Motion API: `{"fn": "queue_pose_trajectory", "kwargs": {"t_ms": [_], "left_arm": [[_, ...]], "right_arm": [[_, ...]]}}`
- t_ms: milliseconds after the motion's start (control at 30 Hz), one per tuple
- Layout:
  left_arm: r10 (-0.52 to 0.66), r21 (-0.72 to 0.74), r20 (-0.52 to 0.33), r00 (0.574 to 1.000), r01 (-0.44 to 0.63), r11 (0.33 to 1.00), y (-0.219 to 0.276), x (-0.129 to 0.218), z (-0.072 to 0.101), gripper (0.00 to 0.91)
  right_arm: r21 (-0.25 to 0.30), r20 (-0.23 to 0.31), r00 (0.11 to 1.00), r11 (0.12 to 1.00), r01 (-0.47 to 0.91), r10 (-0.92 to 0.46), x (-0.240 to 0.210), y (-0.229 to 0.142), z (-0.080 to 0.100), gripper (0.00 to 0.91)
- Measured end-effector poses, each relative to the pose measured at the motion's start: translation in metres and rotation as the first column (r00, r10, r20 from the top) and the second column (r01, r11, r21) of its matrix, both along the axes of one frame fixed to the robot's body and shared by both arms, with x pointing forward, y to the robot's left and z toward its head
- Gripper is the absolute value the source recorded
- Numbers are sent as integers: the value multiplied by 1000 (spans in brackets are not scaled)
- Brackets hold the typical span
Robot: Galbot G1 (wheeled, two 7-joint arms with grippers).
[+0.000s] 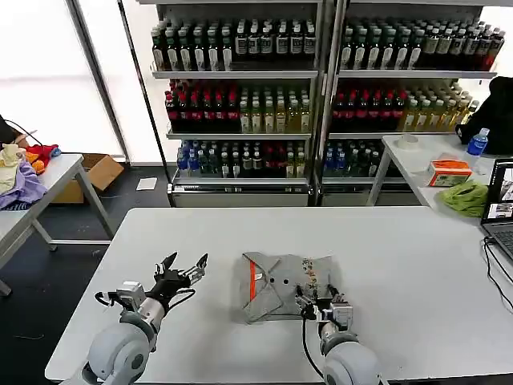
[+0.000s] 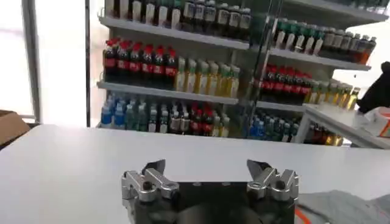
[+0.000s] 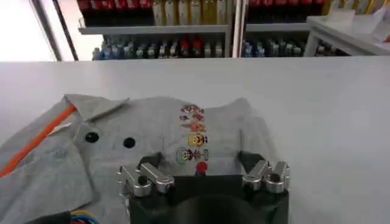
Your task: Fold and organize the clothes.
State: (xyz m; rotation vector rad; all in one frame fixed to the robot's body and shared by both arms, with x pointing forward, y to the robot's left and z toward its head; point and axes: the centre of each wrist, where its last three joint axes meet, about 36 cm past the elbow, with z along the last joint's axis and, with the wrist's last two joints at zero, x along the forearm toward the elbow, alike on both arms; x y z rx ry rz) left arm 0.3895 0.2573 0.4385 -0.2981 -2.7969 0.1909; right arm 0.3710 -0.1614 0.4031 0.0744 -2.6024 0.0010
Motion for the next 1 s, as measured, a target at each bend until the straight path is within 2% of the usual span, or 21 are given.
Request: {"fn": "queue_pose_trajectory", "kwargs": {"t_ms": [167,267,367,600,700,1000], "left_arm": [[0,0,4,1000,0,1000,0,1,1,907],[3,-6,13,1000,-2,1000,0,0,3,907],[7,-11,28,1000,-7,1000,-1,-1,5,907],[24,-38,90,996,-21,999,-7,-10,10,907],[31,-54,120,992,-25,998,-12,-18,11,907],[55,-10,192,980,-54,998,-20,-36,14,907]], "right_arm": [[9,-7,1000,1000,4,-4,-3,-2,1,907],[15,5,1000,1000,3,-3,-6,-4,7,907],[6,50,999,1000,3,-3,-10,-7,20,907],[-66,219,975,997,48,-33,-20,-29,56,907],[-87,271,960,991,99,-72,-25,-47,67,907],[-104,340,917,960,258,-210,-38,-95,78,907]]}}
